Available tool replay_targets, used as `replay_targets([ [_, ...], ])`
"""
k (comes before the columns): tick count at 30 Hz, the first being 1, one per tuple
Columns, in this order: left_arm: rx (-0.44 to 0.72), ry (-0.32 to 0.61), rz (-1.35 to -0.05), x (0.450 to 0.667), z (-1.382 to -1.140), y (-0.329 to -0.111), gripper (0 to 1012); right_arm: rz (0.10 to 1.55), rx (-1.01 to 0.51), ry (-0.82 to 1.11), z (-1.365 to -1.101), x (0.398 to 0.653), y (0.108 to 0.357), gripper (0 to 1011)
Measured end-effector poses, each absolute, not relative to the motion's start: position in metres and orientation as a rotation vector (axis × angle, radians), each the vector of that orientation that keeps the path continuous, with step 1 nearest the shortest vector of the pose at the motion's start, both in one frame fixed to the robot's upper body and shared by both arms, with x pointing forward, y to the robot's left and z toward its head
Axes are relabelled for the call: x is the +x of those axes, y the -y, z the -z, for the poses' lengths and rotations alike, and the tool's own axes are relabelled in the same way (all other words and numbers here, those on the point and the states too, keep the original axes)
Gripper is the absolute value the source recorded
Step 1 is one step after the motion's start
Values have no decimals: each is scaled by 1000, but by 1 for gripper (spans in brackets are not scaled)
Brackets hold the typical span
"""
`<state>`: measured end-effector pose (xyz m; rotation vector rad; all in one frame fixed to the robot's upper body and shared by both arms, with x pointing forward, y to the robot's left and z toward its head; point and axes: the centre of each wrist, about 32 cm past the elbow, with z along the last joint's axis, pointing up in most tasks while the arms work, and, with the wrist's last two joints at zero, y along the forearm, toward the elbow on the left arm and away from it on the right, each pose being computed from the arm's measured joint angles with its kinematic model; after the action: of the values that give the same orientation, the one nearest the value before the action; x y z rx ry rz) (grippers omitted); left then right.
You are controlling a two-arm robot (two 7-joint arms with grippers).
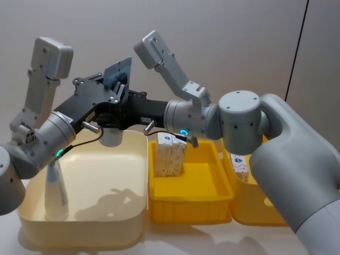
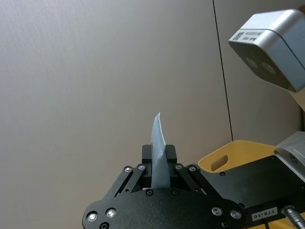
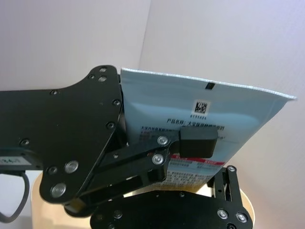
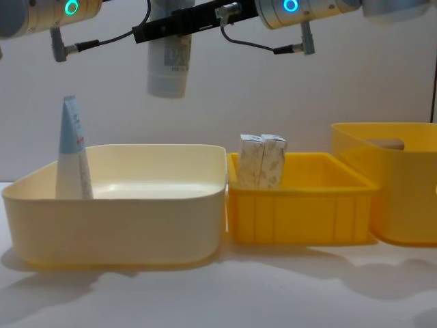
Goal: Bimanual collaborative sorting of washing and personal care products
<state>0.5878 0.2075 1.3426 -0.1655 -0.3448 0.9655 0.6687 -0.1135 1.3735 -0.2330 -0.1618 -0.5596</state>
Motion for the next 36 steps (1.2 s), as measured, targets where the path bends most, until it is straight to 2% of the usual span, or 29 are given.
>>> replay_targets([
  [5,-166,345,-968,587,-1343,-208,170,561,-230,161,-1375,670,112,791],
  [33,-165,345,-973,587,-1342,-208,170,564,-225,160,-1376,672,109,610],
  [36,-165,345,-973,587,-1342,-208,229,564,-224,160,-1376,672,109,599],
])
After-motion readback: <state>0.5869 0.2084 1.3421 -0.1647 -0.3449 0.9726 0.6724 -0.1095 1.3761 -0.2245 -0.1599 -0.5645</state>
